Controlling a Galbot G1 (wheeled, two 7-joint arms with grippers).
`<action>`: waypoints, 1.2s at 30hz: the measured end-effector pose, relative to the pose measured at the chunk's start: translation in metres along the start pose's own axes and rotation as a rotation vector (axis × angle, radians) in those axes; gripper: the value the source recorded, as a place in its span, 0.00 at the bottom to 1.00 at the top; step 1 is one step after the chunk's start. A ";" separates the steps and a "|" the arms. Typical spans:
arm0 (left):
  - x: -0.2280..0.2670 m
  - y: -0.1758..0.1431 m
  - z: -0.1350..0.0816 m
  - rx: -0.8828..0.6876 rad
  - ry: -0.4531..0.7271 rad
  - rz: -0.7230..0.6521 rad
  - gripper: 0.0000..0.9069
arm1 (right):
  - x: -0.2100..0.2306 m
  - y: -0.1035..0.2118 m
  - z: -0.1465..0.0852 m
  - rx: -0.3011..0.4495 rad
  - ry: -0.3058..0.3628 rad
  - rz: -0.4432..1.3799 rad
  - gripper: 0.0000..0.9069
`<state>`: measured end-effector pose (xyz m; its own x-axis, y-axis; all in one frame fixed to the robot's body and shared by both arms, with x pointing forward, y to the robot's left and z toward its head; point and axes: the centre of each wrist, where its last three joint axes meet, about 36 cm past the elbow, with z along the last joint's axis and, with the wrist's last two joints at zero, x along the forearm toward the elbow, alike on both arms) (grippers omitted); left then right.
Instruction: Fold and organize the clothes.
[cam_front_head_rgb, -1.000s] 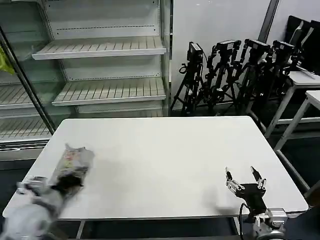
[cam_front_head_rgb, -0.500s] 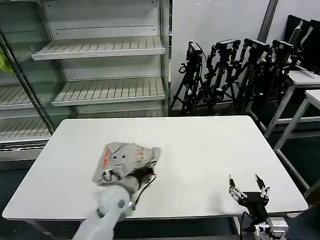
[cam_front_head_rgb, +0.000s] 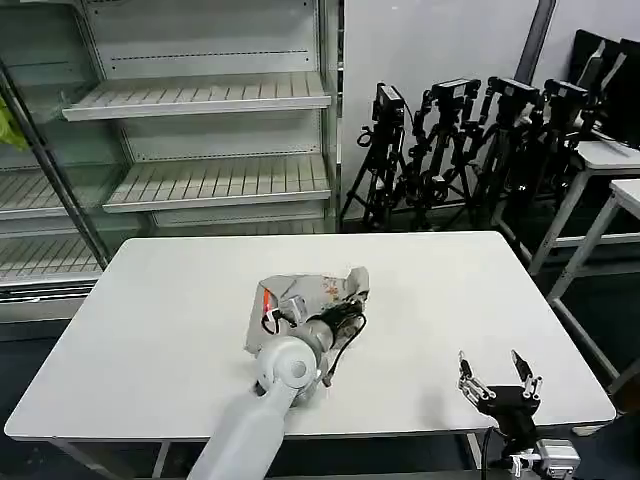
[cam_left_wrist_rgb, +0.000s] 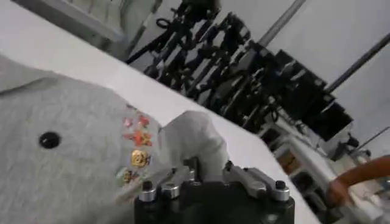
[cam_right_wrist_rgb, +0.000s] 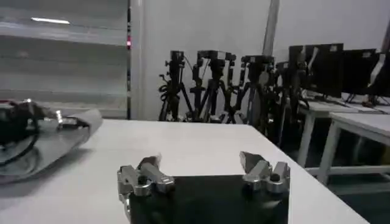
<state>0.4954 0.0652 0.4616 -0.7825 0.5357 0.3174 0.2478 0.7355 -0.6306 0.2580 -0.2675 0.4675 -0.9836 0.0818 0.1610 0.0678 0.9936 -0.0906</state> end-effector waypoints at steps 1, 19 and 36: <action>0.000 -0.001 -0.001 0.008 -0.010 0.014 1.00 | 0.000 0.000 -0.001 -0.001 -0.004 0.000 1.00; 0.107 0.030 0.006 -0.139 -0.369 0.016 1.00 | 0.007 0.010 -0.015 0.013 -0.085 -0.033 1.00; 0.222 0.069 0.062 -0.539 -0.567 -0.313 1.00 | -0.003 0.016 -0.008 0.020 -0.152 -0.056 1.00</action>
<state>0.3026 0.2089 0.4447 -0.9932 0.0905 -0.0734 0.0978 0.9899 -0.1025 0.2639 -0.2514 0.4738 -0.9998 0.0122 0.0158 0.0105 0.9944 -0.1056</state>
